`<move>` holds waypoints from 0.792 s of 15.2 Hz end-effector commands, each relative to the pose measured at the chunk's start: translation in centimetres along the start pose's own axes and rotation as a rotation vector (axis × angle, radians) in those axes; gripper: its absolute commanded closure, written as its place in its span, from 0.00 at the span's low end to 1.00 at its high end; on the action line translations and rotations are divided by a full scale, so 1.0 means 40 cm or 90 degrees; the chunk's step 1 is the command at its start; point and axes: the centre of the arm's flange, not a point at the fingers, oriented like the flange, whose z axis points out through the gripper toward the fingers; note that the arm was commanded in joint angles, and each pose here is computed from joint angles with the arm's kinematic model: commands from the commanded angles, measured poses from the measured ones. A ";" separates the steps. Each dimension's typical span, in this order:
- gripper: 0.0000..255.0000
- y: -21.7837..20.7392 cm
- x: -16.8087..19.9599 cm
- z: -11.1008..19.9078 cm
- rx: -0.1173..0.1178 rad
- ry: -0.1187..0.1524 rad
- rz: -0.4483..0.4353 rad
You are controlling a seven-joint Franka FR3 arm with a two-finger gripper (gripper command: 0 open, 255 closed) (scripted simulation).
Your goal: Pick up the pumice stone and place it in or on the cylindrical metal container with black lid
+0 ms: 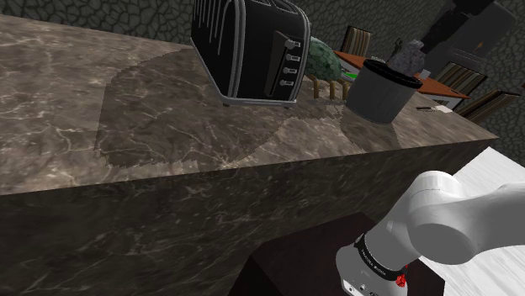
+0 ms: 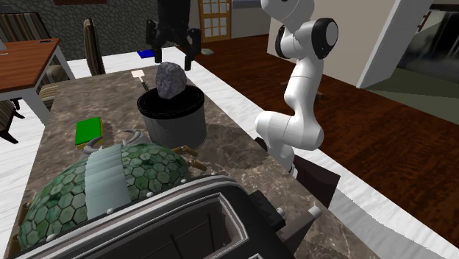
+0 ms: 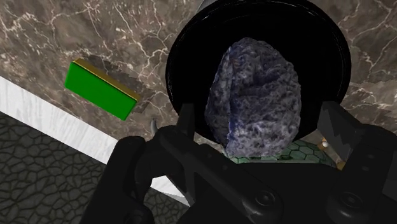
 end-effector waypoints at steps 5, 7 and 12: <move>0.00 0.001 0.001 -0.126 0.000 0.000 0.000; 0.00 0.001 0.001 -0.126 0.000 0.000 0.000; 0.00 0.001 0.001 -0.126 0.000 0.000 0.000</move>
